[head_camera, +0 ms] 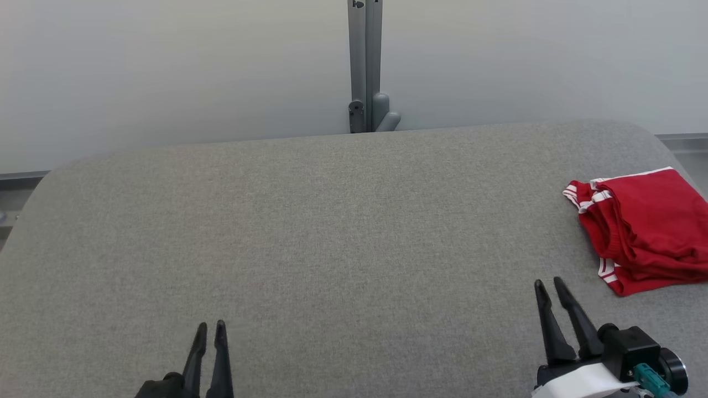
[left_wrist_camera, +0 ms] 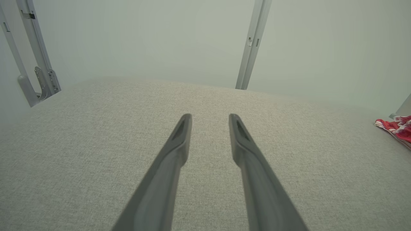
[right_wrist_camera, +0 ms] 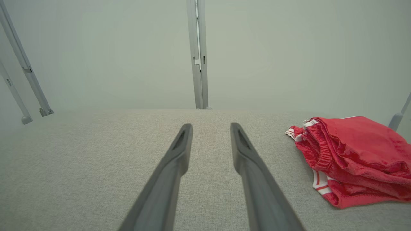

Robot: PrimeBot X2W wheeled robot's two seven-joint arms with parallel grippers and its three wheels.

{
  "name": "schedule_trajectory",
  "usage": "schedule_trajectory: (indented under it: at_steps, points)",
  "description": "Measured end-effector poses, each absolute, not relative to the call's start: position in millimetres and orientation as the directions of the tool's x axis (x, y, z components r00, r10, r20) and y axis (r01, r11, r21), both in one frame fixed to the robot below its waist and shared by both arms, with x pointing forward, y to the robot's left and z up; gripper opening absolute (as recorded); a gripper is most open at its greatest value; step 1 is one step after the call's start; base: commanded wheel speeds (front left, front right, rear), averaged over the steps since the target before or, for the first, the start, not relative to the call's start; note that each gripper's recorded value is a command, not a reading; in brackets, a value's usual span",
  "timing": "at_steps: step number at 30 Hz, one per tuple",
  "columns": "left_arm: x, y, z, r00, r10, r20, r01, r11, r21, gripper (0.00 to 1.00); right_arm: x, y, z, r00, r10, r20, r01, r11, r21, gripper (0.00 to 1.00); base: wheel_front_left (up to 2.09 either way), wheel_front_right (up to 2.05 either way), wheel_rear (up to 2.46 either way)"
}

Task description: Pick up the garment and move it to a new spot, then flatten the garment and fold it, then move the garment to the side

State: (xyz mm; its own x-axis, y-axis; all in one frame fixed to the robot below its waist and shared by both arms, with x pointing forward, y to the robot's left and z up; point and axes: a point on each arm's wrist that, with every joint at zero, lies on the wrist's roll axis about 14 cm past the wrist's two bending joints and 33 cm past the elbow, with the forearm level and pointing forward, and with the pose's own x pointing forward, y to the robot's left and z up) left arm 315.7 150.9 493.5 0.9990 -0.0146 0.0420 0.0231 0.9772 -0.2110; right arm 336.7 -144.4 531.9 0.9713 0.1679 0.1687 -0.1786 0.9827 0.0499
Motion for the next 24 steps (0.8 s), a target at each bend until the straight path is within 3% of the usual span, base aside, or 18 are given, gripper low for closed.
schedule_trajectory:
  at_steps: [24]
  points:
    - [340,159,478,0.998,0.007,-0.064,-0.041,0.836,-0.547,0.00,355,-180,509,0.999,0.029,0.046,-0.046,0.892,0.450,0.00,0.00,0.00,0.00]
